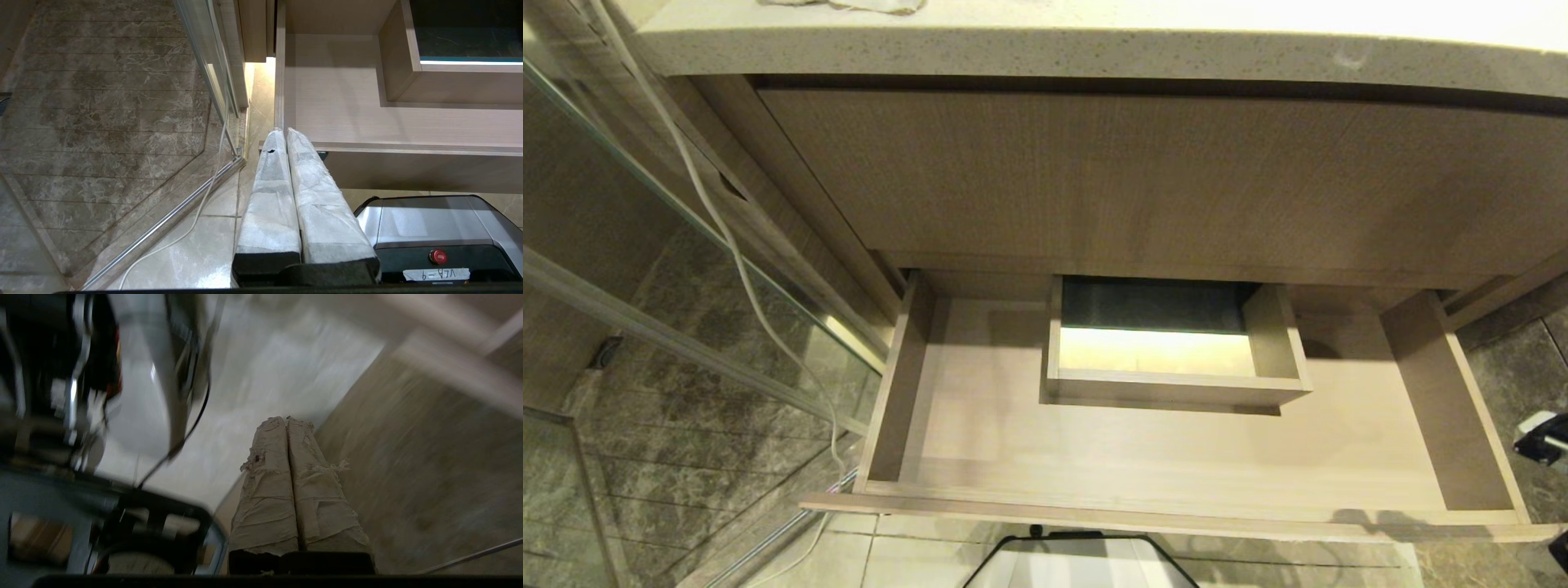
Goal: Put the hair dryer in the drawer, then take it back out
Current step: Close the drawer
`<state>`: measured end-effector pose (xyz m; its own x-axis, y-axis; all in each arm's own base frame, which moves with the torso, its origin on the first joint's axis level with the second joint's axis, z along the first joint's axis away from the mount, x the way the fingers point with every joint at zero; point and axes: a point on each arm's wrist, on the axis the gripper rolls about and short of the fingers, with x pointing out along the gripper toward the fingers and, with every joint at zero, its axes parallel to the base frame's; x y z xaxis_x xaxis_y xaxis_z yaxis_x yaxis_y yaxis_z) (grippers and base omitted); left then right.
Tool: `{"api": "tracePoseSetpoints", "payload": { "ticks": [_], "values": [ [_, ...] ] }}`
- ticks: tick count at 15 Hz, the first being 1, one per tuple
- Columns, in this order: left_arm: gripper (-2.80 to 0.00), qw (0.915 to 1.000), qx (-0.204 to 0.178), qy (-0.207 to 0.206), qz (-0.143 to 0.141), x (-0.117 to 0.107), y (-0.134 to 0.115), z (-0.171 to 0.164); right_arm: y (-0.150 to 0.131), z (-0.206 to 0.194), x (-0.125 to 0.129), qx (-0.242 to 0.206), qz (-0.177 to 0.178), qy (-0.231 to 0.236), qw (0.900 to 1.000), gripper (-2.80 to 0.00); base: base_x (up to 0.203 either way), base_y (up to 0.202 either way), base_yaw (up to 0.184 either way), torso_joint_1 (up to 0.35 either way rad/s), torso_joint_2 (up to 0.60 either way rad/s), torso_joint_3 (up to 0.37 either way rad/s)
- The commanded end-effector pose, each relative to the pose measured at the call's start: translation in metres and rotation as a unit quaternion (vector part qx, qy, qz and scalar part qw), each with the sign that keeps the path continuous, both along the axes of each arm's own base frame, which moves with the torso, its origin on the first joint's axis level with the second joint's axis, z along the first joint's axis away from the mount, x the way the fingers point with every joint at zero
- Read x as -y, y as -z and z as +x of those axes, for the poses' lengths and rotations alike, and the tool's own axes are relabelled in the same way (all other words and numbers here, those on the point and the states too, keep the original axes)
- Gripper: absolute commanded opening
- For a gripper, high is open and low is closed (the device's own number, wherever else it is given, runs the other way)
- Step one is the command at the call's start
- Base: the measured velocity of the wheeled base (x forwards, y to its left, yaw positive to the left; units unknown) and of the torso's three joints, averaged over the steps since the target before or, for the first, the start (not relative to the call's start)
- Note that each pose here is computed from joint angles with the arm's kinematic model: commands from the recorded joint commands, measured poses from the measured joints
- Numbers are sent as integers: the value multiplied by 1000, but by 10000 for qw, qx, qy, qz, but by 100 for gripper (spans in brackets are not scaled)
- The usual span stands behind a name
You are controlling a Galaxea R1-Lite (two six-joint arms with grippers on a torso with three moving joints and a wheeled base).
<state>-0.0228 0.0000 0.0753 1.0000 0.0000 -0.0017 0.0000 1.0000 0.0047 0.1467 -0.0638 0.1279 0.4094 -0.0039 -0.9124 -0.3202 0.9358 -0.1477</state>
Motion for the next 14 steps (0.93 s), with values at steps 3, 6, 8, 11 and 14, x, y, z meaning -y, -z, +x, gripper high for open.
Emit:
{"api": "tracePoseSetpoints", "payload": {
  "ticks": [3, 6, 8, 11, 14],
  "values": [
    [-280, 10000, -3, 0, 0, 0, 0, 0, 54, 28, 16, -1774, 212, 18, 9839, -280, 0, 0, 0, 0, 0, 0],
    [-280, 10000, -6, 0, 0, 0, 0, 0, 78, 51, 33, -2302, 167, 97, 9730, -280, 0, 0, 0, 0, 0, 0],
    [-280, 10000, -7, 0, 0, 0, 0, 0, 92, 72, 47, -2413, 150, 111, 9703, -280, 0, 0, 0, 0, 0, 0],
    [-280, 10000, -7, 0, 0, 0, 0, 0, 107, 96, 68, -2450, 41, 179, 9693, -280, 0, 0, 0, 0, 0, 0],
    [-280, 10000, -7, 0, 0, 0, 0, 0, 107, 108, 87, -2242, 0, 376, 9738, -280, 0, 0, 0, 0, 0, 0]
  ]
}}
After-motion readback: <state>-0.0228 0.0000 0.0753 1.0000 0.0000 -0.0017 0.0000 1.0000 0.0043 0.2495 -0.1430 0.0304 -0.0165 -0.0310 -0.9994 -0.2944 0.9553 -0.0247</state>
